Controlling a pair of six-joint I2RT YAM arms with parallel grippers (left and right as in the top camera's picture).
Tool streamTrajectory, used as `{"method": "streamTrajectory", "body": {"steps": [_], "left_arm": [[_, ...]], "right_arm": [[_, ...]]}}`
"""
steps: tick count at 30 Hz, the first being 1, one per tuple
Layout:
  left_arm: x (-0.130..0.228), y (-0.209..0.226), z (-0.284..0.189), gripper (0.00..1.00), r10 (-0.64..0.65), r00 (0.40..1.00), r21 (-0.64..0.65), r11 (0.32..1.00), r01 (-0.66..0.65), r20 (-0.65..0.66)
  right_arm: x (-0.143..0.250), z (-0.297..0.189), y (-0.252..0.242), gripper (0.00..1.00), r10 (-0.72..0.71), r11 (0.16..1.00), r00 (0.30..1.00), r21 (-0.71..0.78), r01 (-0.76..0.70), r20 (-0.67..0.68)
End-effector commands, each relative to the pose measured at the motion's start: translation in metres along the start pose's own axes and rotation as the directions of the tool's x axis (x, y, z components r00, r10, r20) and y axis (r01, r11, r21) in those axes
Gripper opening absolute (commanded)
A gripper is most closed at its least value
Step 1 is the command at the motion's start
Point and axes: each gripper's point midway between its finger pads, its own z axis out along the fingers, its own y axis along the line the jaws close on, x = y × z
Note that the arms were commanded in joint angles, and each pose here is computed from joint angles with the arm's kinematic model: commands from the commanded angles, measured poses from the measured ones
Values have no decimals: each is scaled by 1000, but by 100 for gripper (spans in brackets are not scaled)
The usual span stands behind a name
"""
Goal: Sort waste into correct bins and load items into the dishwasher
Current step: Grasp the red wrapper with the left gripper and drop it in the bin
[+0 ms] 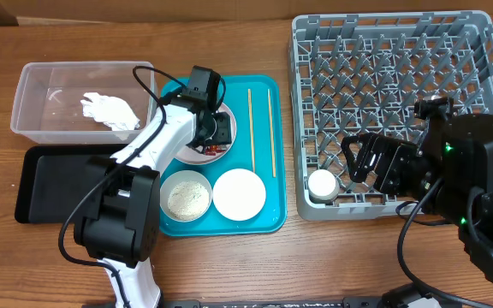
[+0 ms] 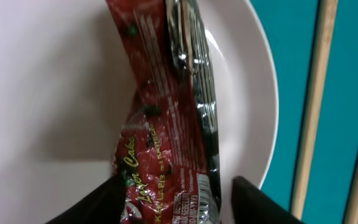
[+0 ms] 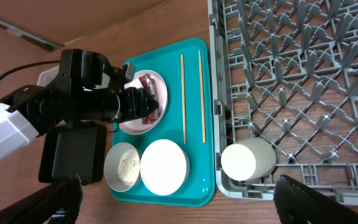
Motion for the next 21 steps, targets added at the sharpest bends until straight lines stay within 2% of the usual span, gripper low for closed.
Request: {"method": "streamTrajectory", "body": {"steps": [1,2,4,5,6,10,16,21], "left_arm": [[9,3,12,44,-10,999,1,1000,10,-42],[10,4,15,39,-11,999,-2,1000,11,-49],[12,6,17,16,-15,998,-7,1000,14,-60],[11,7,16,8,-18,998,-8,1000,18,-60],[8,7,12,4,-25,998,-8,1000,24,-56],[-21,10,-24,4,-54,998,-17,998,53,-36],[-65,20,-119,4,-98,995,-65,993,99,26],[-75,68,-166,4,-143,983,-294,941,170,112]], "right_arm": [[2,-3,2,100,-13,1000,1000,-9,13,4],[2,-3,1,100,-12,1000,1000,-8,12,2],[2,-3,1,100,-12,1000,1000,-7,12,1],[3,-3,1,100,-12,1000,1000,-7,12,0],[3,-3,1,100,-12,1000,1000,-7,12,-1],[3,-3,1,100,-12,1000,1000,-7,12,-1],[3,-3,1,100,-12,1000,1000,-6,12,-2],[5,-3,0,100,-11,1000,1000,-1,11,-9]]}}
